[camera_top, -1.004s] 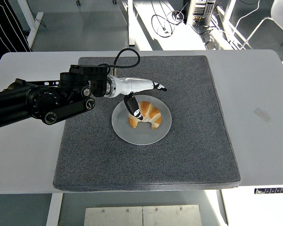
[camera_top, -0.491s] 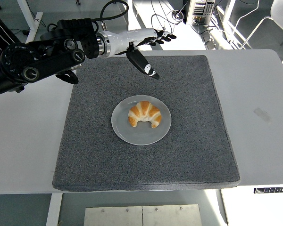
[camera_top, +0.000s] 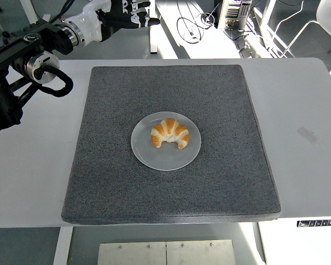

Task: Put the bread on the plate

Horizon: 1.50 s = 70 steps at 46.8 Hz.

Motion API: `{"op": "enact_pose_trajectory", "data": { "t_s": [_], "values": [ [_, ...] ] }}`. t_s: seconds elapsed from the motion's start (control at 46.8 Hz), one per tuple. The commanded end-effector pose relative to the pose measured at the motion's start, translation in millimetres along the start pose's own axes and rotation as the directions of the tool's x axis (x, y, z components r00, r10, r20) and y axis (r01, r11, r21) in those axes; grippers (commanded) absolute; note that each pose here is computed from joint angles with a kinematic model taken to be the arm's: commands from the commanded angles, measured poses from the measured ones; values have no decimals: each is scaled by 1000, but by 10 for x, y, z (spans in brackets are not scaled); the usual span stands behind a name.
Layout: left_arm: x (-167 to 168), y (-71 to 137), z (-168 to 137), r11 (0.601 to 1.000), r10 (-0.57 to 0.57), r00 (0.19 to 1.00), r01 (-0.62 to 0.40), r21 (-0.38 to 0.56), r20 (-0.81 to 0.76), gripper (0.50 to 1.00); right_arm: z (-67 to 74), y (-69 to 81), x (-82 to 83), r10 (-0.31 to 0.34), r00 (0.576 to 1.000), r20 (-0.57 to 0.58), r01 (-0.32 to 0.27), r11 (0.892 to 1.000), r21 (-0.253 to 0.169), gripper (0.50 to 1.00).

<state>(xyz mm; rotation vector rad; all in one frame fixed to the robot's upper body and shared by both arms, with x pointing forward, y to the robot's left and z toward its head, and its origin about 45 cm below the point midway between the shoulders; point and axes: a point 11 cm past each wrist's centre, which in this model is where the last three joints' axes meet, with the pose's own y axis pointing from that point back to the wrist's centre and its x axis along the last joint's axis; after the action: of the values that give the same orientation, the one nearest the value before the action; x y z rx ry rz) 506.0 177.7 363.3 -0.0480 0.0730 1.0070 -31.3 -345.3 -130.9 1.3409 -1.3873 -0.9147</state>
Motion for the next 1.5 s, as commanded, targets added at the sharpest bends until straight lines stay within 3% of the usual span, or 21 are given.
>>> {"op": "enact_pose_trajectory", "data": {
  "t_s": [0.0,0.192,0.427,0.748,1.474],
  "values": [
    [126,11,-92,998,50,991,-53,-17,-120,983,0,0,0,0,1000,0,0,1000,0,1000],
    [154,-146,-351,989,120,920,-143,-35,-374,983,0,0,-1,-1,1000,0,1,1000,0,1000],
    [57,-244,-731,983,165,833,-183,19,-527,983,0,0,-3,-3,1000,1,3,1000,0,1000],
    [81,-193,-909,976,189,757,-216,34,-625,983,0,0,6,2,1000,-1,-2,1000,0,1000],
    [139,-142,-1027,971,221,750,-231,66,-623,983,45,13,7,2,1000,-2,-2,1000,-8,1000]
  ]
}}
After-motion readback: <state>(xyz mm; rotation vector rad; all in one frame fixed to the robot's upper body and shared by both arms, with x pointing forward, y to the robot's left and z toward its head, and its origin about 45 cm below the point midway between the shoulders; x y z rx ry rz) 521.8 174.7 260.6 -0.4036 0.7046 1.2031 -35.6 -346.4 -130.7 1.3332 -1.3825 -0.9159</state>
